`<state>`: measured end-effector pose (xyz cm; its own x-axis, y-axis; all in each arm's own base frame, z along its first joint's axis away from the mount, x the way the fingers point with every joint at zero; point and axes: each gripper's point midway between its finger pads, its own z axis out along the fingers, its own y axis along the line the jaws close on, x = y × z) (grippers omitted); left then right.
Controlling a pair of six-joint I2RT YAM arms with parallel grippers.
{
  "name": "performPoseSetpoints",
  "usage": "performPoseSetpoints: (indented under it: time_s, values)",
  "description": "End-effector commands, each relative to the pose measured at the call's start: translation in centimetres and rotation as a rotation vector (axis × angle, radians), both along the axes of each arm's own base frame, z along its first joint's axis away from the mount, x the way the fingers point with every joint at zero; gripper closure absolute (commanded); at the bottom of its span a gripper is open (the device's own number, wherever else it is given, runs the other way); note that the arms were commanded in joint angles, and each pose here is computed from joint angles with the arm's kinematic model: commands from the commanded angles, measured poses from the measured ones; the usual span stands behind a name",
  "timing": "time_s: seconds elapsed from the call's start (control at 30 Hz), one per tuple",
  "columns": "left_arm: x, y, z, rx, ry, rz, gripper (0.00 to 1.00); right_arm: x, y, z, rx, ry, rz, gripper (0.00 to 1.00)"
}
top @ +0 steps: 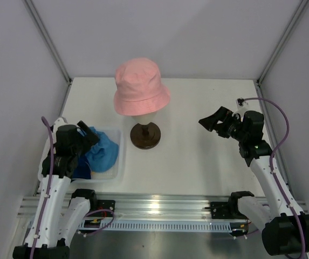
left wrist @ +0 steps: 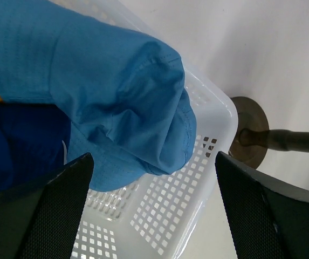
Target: Stack the hats
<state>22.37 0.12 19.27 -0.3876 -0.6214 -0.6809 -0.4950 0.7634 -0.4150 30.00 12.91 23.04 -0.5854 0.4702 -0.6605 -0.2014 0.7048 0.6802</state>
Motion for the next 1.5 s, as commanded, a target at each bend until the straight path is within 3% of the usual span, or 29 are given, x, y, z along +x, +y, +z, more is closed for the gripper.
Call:
performPoseSetpoints:
  time_s: [0.0, 0.13, 0.37, 0.6, 0.7, 0.73, 0.8, 0.97, 1.2, 1.3, 1.47]
  values:
    - [1.8, -1.3, -0.3, -0.059, -0.029, -0.039, 0.05, 0.0, 0.2, 2.1, -0.015, -0.109, 0.021, 0.0]
    - [2.1, -1.3, -2.6, -0.107, 0.019, 0.018, 0.05, -0.1, 0.0, 2.0, -0.022, -0.085, 0.012, 0.01]
    - [2.8, -2.0, -4.3, -0.158, -0.007, 0.015, 0.37, -0.2, 0.4, 3.9, -0.003, -0.132, 0.033, 0.01]
    - [3.1, -2.6, -6.3, -0.184, 0.012, -0.001, 0.49, -1.0, 2.5, 2.5, -0.019, -0.13, 0.115, 0.01]
    - [3.3, -2.6, -6.1, -0.182, -0.005, -0.011, 0.6, -1.4, 3.6, 2.3, -0.021, -0.146, 0.15, 0.0]
    - [3.4, -2.7, -5.7, -0.185, -0.015, -0.018, 0.75, -1.4, 3.8, 2.1, -0.018, -0.157, 0.156, 0.01]
    - [3.4, -3.0, -5.0, -0.195, -0.041, -0.037, 0.97, -1.9, 4.4, 1.7, -0.008, -0.168, 0.196, 0.0]
    - [2.8, -3.3, -0.4, -0.181, -0.17, -0.091, 0.99, -2.2, 4.4, 1.6, -0.03, -0.183, 0.214, 0.0]
    - [-0.1, -3.4, 9.0, -0.076, -0.311, -0.196, 0.99, -4.4, 6.4, 5.6, -0.025, -0.364, 0.319, 0.01]
    - [-1.6, -4.1, 11.1, -0.03, -0.316, -0.289, 0.99, -5.5, 7.3, 6.9, -0.034, -0.407, 0.347, 0.01]
    - [-3.7, -3.5, 12.6, -0.02, -0.346, -0.257, 0.99, -8.4, 8.9, 9.8, -0.03, -0.482, 0.453, 0.0]
